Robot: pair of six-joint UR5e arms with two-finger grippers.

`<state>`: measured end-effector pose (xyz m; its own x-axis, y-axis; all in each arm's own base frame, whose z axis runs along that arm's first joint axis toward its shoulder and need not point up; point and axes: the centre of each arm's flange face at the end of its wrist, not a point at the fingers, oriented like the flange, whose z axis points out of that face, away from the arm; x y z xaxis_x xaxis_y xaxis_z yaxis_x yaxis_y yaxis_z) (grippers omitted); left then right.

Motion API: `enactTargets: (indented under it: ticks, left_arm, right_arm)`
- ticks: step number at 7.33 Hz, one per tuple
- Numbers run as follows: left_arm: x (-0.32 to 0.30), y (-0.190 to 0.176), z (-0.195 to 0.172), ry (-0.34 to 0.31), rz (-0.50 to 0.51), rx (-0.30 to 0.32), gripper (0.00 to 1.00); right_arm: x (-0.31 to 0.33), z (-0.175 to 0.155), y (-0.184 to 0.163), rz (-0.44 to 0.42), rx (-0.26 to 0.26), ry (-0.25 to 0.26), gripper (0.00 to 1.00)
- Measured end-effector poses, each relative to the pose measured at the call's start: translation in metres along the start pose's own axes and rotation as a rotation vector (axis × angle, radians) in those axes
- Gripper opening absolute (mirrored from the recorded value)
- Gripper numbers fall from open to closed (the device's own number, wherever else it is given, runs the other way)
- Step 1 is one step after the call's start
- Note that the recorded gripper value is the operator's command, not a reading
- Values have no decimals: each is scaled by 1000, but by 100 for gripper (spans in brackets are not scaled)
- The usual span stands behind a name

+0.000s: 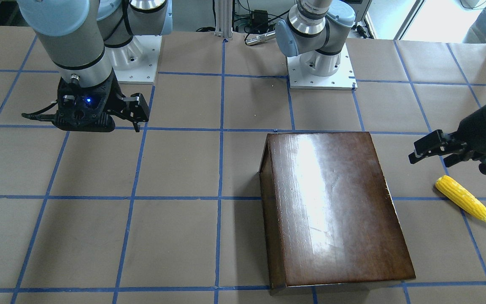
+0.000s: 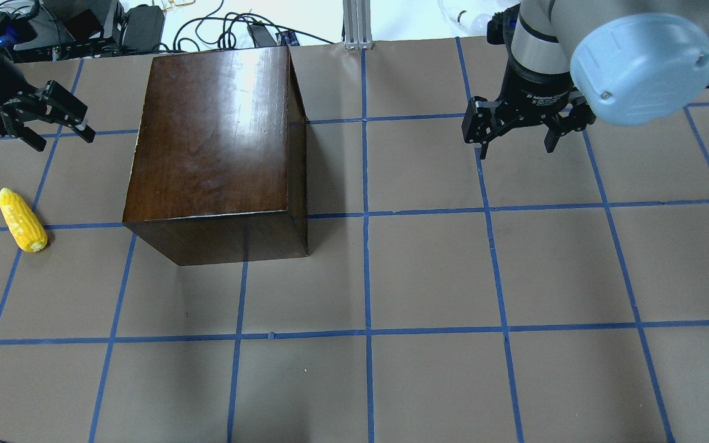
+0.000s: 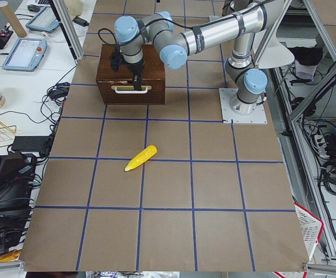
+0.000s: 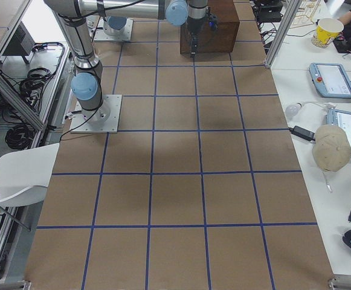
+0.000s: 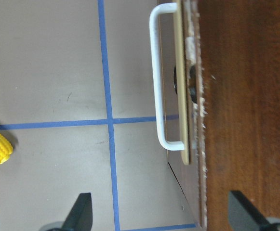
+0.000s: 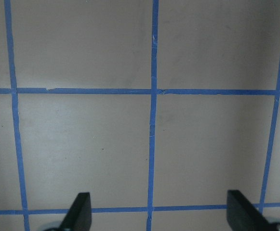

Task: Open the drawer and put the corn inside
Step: 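Move the left gripper down beside the cabinet toward the white drawer handle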

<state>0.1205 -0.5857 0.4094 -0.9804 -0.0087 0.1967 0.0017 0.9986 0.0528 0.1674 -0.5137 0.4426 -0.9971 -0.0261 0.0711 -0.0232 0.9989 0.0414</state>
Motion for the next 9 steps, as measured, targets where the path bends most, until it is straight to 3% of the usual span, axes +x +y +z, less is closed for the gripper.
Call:
enactTargets:
  ticks: [4,9]
  left_arm:
    - [-33,-27,46,115,102,8,100]
    - [-42,-48,78,174,13,37,100]
  right_arm:
    - [0,0,0,0,0,-1,100]
    - [0,0,0,0,1,-2,100]
